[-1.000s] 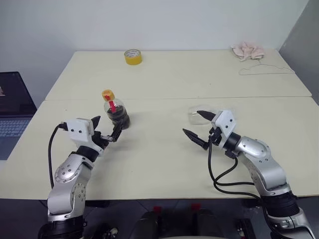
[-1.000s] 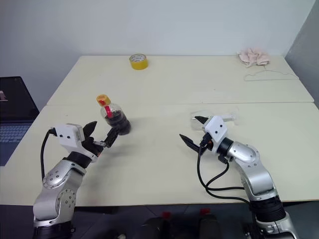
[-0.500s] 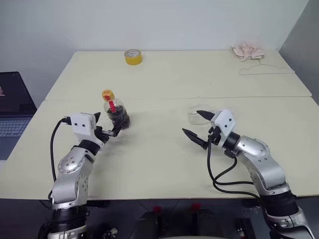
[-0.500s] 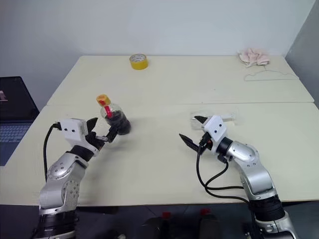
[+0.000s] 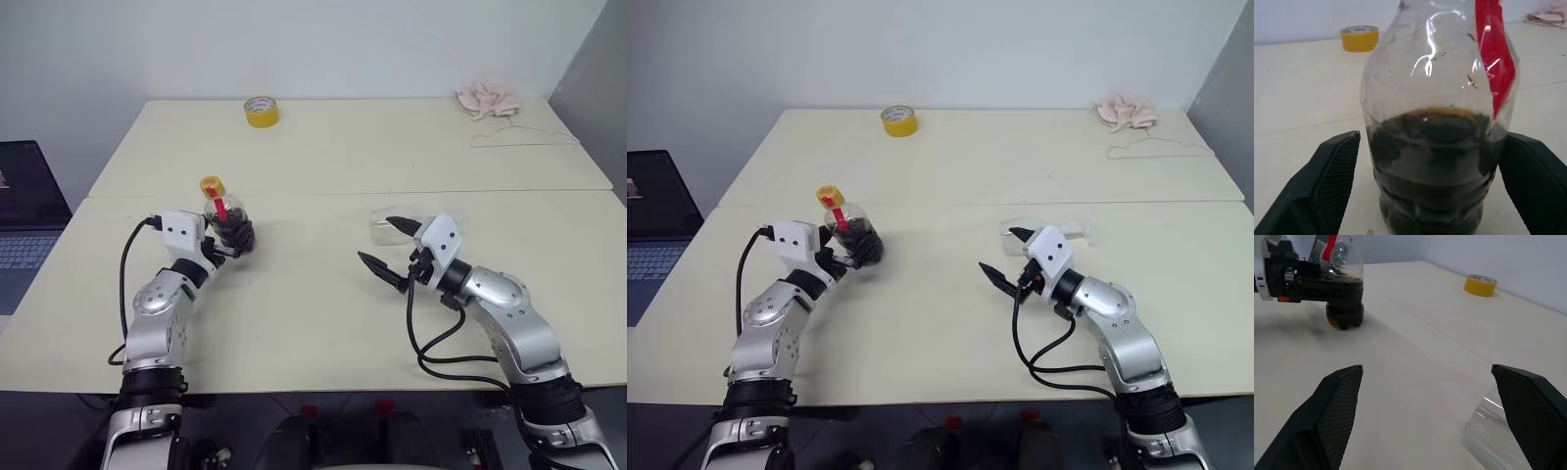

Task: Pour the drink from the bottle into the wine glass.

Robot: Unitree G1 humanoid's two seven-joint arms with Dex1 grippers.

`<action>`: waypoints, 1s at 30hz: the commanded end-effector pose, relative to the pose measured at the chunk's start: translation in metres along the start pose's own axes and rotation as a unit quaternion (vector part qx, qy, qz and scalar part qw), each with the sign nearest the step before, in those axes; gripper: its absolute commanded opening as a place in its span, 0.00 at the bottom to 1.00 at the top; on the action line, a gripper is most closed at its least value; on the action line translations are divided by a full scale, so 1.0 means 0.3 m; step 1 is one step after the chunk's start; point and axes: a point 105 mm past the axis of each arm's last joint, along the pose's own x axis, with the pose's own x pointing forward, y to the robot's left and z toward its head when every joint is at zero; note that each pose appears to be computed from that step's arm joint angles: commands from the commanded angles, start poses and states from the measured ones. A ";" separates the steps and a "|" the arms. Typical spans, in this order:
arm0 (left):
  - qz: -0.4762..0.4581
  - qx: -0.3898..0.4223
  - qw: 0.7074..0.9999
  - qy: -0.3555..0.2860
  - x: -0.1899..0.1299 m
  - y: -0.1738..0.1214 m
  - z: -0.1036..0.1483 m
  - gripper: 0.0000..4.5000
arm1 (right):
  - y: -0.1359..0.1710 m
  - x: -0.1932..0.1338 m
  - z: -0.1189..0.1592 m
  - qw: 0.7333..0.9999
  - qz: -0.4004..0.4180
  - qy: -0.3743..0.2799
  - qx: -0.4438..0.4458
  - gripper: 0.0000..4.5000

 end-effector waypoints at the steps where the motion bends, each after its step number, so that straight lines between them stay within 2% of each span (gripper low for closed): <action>1: -0.013 0.018 1.000 -0.018 0.023 -0.005 0.029 1.00 | 0.001 -0.001 0.046 1.000 -0.004 -0.020 -0.017 1.00; 9: -0.024 0.021 0.999 -0.031 0.034 -0.009 0.036 1.00 | 0.001 -0.002 0.041 1.000 -0.006 -0.016 -0.019 1.00; 12: -0.025 0.027 0.999 -0.034 0.028 -0.010 0.038 0.87 | 0.001 -0.002 0.041 1.000 -0.006 -0.016 -0.019 1.00; 16: -0.023 0.028 0.999 -0.034 0.021 -0.009 0.034 0.61 | 0.000 0.003 0.041 1.000 -0.004 -0.016 -0.022 1.00; 18: -0.023 0.028 0.999 -0.035 0.017 -0.011 0.033 0.54 | 0.000 0.007 0.042 1.000 -0.003 -0.016 -0.023 1.00; 21: -0.023 0.027 0.999 -0.036 0.014 -0.014 0.031 0.48 | 0.000 0.010 0.043 1.000 -0.002 -0.017 -0.023 1.00; 25: -0.026 0.024 0.999 -0.039 0.013 -0.021 0.035 0.47 | -0.002 0.013 0.054 1.000 0.000 -0.022 -0.022 1.00; 30: -0.056 0.031 0.997 -0.051 0.028 -0.086 0.068 0.46 | -0.027 0.042 0.161 0.998 0.001 -0.066 -0.008 1.00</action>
